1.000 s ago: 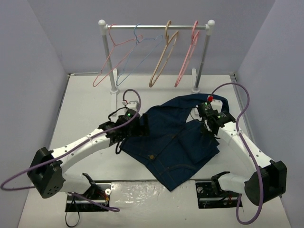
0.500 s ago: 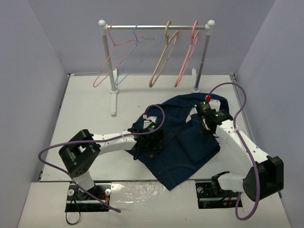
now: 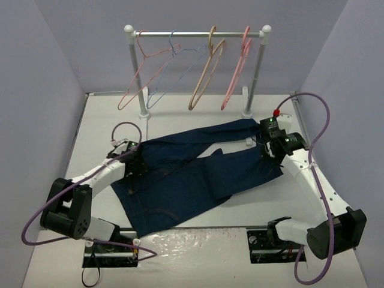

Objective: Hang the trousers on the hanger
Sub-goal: Flatten out the trousers at the center of the board.

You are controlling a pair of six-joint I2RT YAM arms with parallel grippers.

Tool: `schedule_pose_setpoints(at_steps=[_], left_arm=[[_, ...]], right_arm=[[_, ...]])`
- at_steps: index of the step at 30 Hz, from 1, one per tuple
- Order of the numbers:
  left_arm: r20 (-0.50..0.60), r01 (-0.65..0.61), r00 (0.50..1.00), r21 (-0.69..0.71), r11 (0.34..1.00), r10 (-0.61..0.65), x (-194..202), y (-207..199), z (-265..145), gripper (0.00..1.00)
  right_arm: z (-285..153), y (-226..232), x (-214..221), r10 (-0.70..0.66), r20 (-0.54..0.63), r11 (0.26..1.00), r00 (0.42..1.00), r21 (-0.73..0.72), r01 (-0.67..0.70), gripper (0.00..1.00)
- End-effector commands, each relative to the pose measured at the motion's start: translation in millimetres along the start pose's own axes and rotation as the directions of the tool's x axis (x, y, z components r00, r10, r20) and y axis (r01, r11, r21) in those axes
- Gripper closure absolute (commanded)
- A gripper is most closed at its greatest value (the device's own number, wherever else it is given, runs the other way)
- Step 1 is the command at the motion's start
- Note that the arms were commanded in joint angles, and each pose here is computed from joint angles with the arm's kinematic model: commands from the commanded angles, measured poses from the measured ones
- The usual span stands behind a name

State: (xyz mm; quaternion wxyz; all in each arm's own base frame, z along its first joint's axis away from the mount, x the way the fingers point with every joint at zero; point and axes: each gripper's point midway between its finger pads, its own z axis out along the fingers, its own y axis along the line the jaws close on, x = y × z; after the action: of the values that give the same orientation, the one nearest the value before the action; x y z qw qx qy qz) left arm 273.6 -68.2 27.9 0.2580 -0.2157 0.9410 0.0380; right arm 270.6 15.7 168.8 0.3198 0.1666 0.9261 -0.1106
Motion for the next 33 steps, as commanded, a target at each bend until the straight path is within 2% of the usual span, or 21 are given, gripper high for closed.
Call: schedule_pose_setpoints(at_steps=[1, 4, 8, 10, 12, 14, 16, 19, 25, 27, 29, 33], left_arm=[[0.093, 0.013, 0.996, -0.128, 0.992, -0.001, -38.9, 47.0, -23.7, 0.26], [0.149, -0.016, 0.988, -0.091, 0.996, 0.029, -69.6, 40.6, -38.0, 0.25], [0.187, -0.137, 0.978, 0.212, 0.967, 0.098, -76.8, -26.1, -77.8, 0.21], [0.202, -0.234, 0.965, 0.372, 0.898, 0.168, -50.3, -78.8, -107.7, 0.2], [0.191, -0.258, 0.963, 0.465, 0.847, 0.189, -25.1, -111.3, -123.0, 0.19], [0.15, -0.235, 0.971, 0.509, 0.828, 0.184, -3.8, -129.8, -121.4, 0.19], [0.062, -0.241, 0.967, 0.54, 0.806, 0.248, 48.0, -152.1, -112.5, 0.18], [-0.038, -0.224, 0.96, 0.495, 0.84, 0.278, 84.1, -147.7, -86.1, 0.18], [-0.191, -0.184, 0.946, 0.356, 0.916, 0.264, 115.7, -105.6, -46.5, 0.19], [-0.248, -0.146, 0.943, 0.294, 0.945, 0.223, 116.7, -85.2, -32.1, 0.18], [-0.318, -0.042, 0.941, 0.217, 0.975, 0.112, 111.9, -55.2, -15.2, 0.18], [-0.248, 0.071, 0.968, 0.095, 0.993, -0.045, 60.2, -9.3, -4.2, 0.19]], right_arm=[[-23.2, -19.1, -32.0, 0.018, 0.092, 0.999, 0.996, 0.044, -0.022, 1.0], [-22.2, -14.0, -29.3, 0.01, 0.073, 1.0, 0.997, 0.019, -0.012, 1.0], [-10.7, -11.7, -13.1, -0.009, 0.023, 1.0, 1.0, 0.024, 0.009, 1.0], [-4.9, -13.1, -5.8, -0.02, 0.004, 0.999, 1.0, 0.038, 0.02, 1.0], [-1.2, -14.3, -1.7, -0.021, -0.005, 0.999, 1.0, 0.05, 0.021, 1.0], [1.8, -14.7, 1.0, -0.022, -0.013, 0.998, 1.0, 0.059, 0.023, 1.0], [5.5, -14.8, 2.0, -0.026, -0.022, 0.997, 0.999, 0.071, 0.027, 1.0], [6.2, -13.0, -0.4, -0.025, -0.02, 0.997, 0.999, 0.07, 0.026, 1.0], [7.0, -11.6, 2.1, -0.013, -0.024, 0.998, 1.0, 0.063, 0.014, 0.98], [8.4, -12.3, 5.9, -0.009, -0.03, 0.998, 0.999, 0.066, 0.011, 0.97], [9.9, -12.5, 11.2, -0.006, -0.043, 0.998, 0.999, 0.062, 0.009, 0.97], [9.3, -11.2, 21.5, 0.014, -0.067, 0.999, 0.998, 0.042, -0.011, 0.97]])
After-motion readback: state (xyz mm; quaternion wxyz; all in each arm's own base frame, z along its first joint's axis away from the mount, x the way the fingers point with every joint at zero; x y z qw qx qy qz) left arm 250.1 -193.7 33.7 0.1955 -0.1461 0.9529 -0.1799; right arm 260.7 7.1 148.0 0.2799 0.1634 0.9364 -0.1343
